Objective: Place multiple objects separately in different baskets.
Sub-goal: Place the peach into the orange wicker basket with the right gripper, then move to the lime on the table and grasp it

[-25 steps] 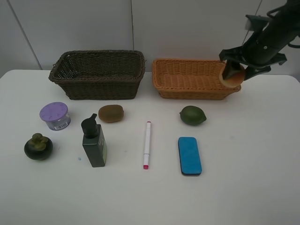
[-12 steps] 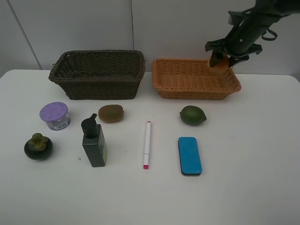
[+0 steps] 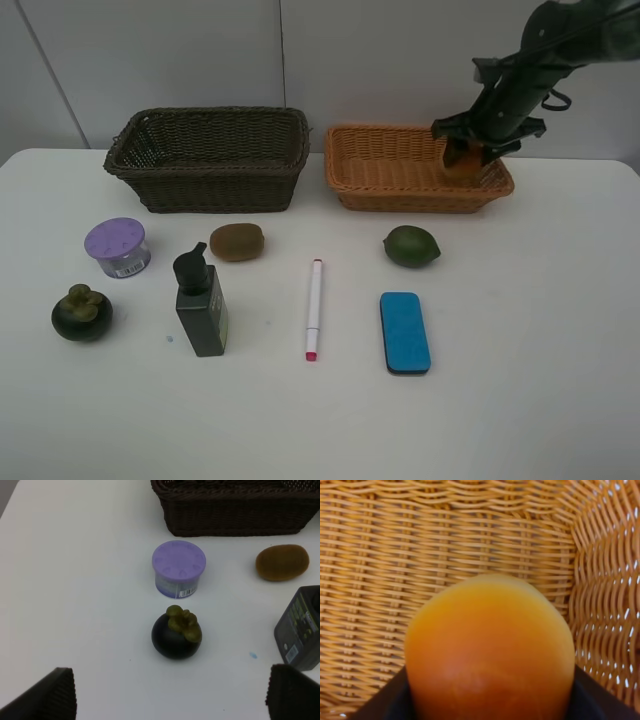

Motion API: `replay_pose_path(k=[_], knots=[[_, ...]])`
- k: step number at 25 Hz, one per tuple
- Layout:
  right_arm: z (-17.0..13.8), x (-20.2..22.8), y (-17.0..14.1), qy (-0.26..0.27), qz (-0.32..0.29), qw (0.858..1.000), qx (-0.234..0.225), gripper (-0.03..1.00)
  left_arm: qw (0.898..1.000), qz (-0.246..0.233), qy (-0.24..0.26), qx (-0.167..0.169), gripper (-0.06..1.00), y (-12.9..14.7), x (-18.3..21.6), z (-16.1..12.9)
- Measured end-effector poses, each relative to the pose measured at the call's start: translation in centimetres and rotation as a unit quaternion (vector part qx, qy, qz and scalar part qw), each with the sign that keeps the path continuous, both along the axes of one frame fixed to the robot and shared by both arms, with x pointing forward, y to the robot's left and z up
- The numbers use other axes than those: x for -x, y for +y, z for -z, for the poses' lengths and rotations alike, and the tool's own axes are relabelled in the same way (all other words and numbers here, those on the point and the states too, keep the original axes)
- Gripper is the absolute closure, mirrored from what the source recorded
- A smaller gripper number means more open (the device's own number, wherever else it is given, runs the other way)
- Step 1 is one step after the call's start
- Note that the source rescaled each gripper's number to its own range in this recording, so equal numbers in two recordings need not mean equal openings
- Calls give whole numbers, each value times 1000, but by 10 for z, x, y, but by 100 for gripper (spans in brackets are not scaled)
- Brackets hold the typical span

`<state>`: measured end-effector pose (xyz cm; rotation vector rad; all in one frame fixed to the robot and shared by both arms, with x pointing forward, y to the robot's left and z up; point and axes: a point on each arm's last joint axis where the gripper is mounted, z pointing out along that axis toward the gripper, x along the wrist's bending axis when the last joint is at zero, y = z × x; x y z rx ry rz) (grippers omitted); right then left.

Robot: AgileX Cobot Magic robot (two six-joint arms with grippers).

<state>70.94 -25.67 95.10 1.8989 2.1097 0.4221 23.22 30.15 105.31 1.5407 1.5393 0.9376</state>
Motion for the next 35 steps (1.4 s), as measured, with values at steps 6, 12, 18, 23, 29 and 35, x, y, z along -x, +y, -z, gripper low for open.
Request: replay_pose_path(k=[6,12,18,23,29,35], knots=[[0,0,0,-2,0,1000,0,37,1000,0,0,0,-6,0,0,0],[0,0,0,0,0,1000,0,19,1000,0,0,0,-6,0,0,0],[0,0,0,1,0,1000,0,-1,1000,0,0,0,-6,0,0,0],[-2,1,0,4,0,1000,0,-2,1000,0,0,0,-6,0,0,0],[-44,17,0,3,-2,1000,0,-2,1000,0,0,0,-6,0,0,0],[-85,49,18,48,-28,998,7,-2,1000,0,0,0,-6,0,0,0]])
